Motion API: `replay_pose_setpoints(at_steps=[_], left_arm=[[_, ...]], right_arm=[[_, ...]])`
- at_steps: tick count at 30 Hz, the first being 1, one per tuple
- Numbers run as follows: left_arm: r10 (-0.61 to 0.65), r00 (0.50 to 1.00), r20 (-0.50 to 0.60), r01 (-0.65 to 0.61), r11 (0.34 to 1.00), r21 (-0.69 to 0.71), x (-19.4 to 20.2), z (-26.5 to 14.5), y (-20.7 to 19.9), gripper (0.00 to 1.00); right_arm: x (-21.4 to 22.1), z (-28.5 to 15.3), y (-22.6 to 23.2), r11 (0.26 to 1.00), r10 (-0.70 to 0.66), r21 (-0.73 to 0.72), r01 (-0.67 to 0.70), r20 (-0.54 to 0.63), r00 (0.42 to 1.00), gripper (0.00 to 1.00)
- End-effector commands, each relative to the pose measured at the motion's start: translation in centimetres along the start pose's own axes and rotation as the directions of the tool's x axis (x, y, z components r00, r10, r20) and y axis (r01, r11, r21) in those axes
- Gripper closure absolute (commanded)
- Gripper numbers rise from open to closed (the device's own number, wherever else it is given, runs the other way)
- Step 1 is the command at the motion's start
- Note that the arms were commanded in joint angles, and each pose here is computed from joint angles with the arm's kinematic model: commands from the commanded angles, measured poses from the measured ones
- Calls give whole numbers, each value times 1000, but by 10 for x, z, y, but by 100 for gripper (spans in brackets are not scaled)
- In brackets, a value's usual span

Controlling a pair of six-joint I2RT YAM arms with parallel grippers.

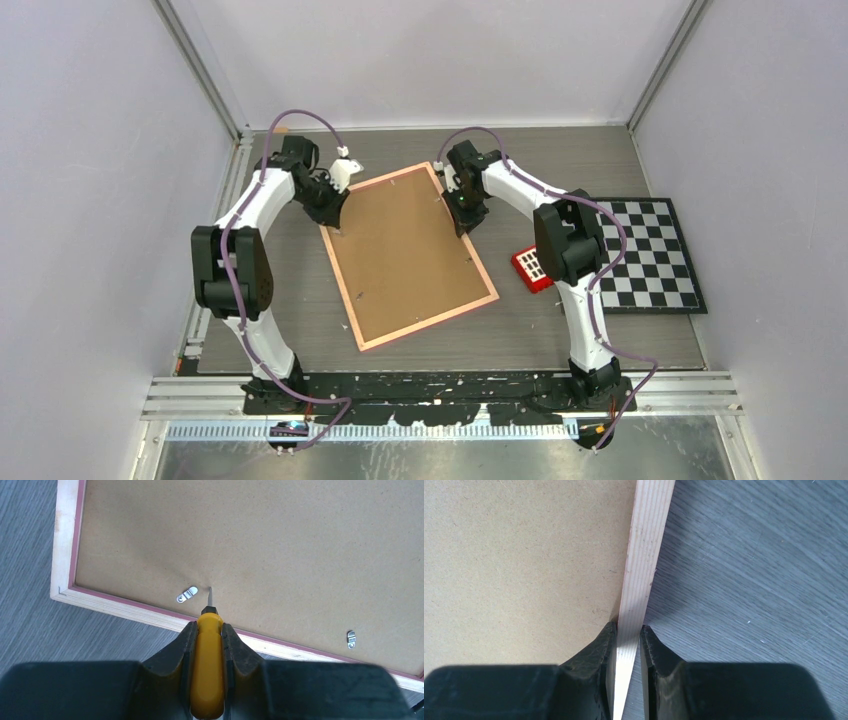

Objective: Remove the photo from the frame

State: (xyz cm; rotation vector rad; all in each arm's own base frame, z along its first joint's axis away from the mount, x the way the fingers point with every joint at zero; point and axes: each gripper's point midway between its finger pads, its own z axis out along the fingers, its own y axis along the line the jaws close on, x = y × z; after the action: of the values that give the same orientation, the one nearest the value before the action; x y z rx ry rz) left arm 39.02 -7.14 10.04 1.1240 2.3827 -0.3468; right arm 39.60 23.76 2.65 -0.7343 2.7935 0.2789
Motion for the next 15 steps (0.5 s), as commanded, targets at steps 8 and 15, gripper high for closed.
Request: replay_pose_setpoints(at_steps=[8, 15], left_arm=[[57, 998, -20, -58, 995, -76, 4, 5, 26, 100], [96, 995, -20, -98, 981, -166, -1, 4, 46, 100]], right_arm=[[15, 16, 7, 999, -50, -1, 50, -55, 997, 99], [14, 16, 6, 999, -51, 4, 51, -56, 997, 99]])
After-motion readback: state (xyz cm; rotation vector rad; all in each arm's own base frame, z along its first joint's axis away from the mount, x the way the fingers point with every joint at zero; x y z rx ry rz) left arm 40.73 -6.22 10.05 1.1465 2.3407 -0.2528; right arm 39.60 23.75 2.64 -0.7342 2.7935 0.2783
